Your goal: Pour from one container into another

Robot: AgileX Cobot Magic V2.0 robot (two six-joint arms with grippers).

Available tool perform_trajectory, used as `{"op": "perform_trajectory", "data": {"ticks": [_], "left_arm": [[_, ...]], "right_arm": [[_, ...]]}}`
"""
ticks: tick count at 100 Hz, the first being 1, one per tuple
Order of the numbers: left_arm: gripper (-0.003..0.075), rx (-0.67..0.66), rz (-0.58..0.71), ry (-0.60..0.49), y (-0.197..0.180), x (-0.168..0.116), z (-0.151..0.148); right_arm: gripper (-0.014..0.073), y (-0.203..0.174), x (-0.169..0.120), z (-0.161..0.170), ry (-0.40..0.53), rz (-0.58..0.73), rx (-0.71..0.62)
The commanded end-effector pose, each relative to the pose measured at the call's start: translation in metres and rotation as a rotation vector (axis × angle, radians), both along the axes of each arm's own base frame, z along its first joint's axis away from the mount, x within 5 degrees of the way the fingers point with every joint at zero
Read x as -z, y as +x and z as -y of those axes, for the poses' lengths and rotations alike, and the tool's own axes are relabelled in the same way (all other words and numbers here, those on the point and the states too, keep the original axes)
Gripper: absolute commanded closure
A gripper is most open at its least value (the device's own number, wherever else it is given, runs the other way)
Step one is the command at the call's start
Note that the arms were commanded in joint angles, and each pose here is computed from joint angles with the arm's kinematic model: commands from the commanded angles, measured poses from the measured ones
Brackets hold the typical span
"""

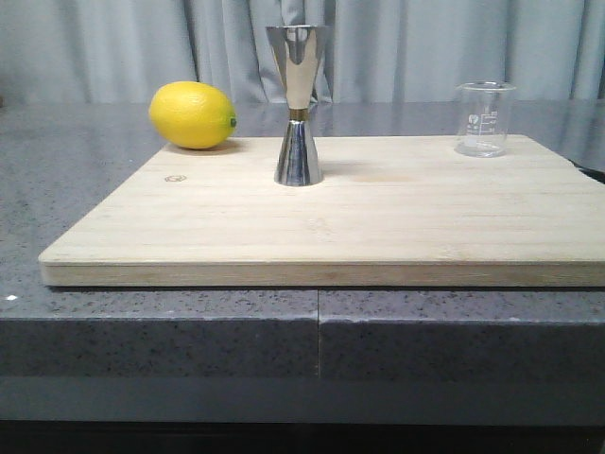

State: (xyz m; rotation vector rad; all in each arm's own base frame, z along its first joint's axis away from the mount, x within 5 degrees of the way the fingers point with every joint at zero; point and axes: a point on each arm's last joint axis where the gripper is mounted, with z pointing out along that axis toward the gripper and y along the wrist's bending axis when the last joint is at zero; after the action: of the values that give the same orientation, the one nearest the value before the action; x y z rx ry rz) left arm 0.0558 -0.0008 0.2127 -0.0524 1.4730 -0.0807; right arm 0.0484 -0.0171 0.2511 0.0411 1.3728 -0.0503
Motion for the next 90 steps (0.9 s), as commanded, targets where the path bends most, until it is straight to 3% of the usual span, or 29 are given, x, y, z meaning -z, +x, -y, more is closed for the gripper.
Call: {"op": "perform_trajectory", "data": {"ticks": [1, 16, 90], "left_arm": [[0.0741, 0.01, 0.071, 0.0, -0.0017, -0.0003, 0.0006], [0.0741, 0.004, 0.065, 0.044, -0.0016, 0.0003, 0.0006], [0.0741, 0.004, 0.057, 0.045, -0.0015, 0.001, 0.0006]], "right_arm": [[0.0664, -0.0036, -0.0084, 0.0002, -0.014, 0.037, -0.004], [0.0664, -0.0036, -0.0084, 0.0002, -0.014, 0.037, -0.004], [0.0664, -0.0036, -0.0084, 0.0002, -0.014, 0.037, -0.004]]}}
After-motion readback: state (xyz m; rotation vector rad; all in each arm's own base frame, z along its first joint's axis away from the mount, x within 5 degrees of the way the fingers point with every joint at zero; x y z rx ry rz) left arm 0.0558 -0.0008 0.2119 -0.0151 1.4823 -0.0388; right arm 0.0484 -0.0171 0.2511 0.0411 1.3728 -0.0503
